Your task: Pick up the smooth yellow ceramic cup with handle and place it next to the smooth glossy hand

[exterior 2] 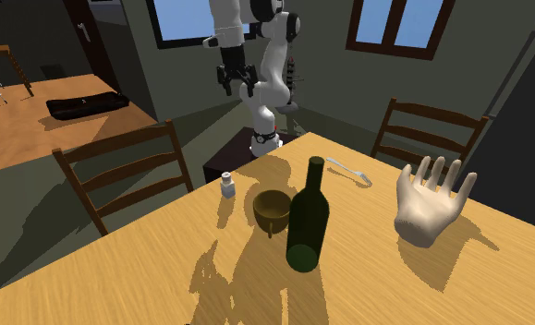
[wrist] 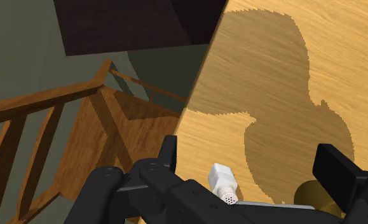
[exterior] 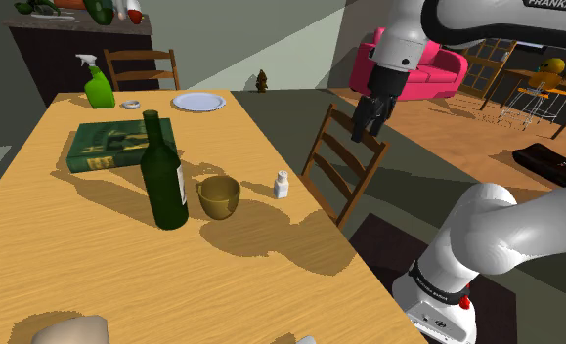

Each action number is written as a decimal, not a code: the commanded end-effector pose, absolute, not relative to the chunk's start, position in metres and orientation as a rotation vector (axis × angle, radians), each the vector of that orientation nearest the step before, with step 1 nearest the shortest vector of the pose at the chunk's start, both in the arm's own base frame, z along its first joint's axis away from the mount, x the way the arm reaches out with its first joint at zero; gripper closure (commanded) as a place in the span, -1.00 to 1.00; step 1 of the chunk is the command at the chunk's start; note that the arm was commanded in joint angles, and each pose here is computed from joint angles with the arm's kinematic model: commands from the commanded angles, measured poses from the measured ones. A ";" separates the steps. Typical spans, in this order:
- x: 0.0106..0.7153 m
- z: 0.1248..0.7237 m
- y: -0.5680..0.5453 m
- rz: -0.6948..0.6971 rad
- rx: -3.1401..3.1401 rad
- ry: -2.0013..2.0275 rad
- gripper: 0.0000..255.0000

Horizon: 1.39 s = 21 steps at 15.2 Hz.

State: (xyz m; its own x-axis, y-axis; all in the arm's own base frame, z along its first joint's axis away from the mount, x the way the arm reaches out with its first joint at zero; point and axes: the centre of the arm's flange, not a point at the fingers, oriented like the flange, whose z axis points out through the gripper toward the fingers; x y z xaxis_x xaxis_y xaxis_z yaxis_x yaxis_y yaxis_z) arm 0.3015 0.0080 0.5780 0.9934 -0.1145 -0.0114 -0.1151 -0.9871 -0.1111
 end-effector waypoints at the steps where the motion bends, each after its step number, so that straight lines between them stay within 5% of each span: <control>1: 0.302 0.578 0.008 0.008 -3.025 0.175 -1.00; 21: 0.501 0.449 0.126 0.017 -3.036 0.034 -1.00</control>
State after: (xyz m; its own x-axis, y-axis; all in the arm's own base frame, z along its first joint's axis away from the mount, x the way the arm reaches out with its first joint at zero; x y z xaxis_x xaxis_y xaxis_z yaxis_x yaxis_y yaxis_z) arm 0.4924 0.1175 0.4546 0.9996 -0.0268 -0.0123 -0.0279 -0.9941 -0.1044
